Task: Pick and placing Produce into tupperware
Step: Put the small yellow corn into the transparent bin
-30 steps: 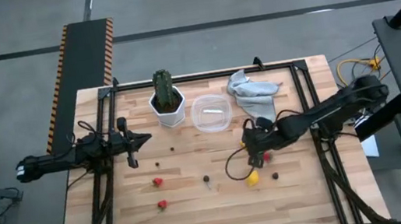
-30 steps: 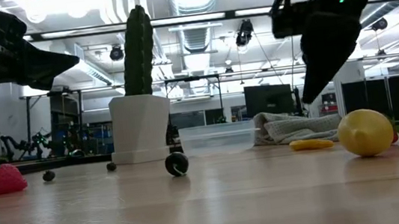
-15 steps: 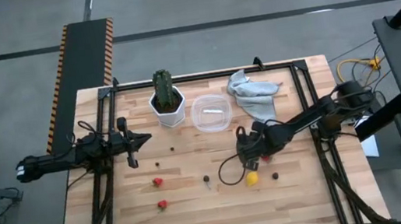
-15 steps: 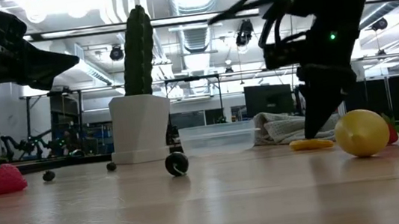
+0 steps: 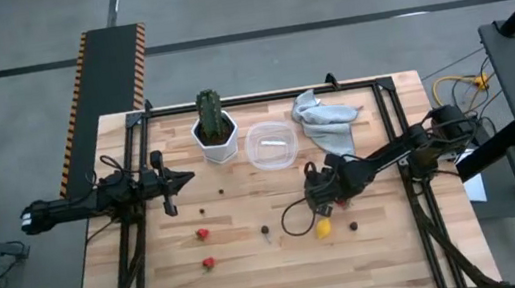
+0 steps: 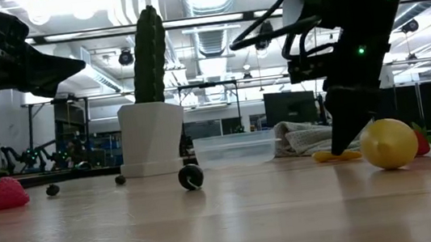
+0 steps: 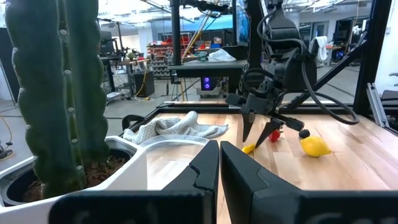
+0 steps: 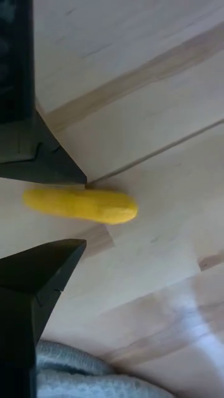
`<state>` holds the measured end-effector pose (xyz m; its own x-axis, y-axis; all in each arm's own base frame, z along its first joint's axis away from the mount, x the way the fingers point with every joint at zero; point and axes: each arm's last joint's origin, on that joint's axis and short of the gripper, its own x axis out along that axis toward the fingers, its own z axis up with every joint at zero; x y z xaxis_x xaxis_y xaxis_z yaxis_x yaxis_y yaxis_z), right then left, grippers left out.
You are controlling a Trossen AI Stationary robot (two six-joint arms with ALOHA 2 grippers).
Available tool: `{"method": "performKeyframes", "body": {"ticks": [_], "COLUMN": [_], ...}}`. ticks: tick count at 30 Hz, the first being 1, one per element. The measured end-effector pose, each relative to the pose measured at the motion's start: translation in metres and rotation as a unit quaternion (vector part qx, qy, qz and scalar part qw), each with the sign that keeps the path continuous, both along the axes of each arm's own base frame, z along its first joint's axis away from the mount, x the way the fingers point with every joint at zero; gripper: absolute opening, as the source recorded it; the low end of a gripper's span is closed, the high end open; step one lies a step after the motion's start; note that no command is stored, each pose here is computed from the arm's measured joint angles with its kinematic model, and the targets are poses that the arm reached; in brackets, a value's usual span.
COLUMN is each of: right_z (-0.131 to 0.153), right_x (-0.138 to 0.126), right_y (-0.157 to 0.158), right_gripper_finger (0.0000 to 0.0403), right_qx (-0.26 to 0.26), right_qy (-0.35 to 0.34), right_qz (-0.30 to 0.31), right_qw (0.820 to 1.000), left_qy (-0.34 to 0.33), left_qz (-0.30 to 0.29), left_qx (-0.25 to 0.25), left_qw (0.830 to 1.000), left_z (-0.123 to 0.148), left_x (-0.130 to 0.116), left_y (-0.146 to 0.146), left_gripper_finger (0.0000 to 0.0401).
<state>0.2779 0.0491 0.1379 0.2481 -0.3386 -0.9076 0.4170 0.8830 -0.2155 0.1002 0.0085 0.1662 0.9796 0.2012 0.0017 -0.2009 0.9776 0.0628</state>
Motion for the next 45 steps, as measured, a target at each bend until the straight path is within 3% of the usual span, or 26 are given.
{"method": "performKeyframes", "body": {"ticks": [21,28,38,45], "right_z": [-0.008,-0.008,-0.008,-0.007], "right_x": [-0.004,-0.003,-0.002,-0.002], "right_y": [-0.007,-0.011,-0.014,-0.014], "right_gripper_finger": [0.0124,0.0092,0.0016,0.0010], "right_qx": [0.007,0.024,0.037,0.036], "right_qy": [0.010,0.010,0.009,0.006], "right_qz": [0.015,0.013,0.009,0.009], "right_qw": [1.000,1.000,0.999,0.999], "left_qy": [0.000,0.000,0.000,0.000], "left_qz": [0.000,-0.001,-0.001,-0.001], "left_qx": [-0.002,-0.002,-0.002,-0.002], "left_qw": [1.000,1.000,1.000,1.000], "left_z": [0.000,0.000,0.000,0.000], "left_x": [0.000,0.000,0.000,0.000], "left_y": [0.000,0.000,0.000,0.000], "left_gripper_finger": [0.0000,0.0000,0.0000,0.0000]}}
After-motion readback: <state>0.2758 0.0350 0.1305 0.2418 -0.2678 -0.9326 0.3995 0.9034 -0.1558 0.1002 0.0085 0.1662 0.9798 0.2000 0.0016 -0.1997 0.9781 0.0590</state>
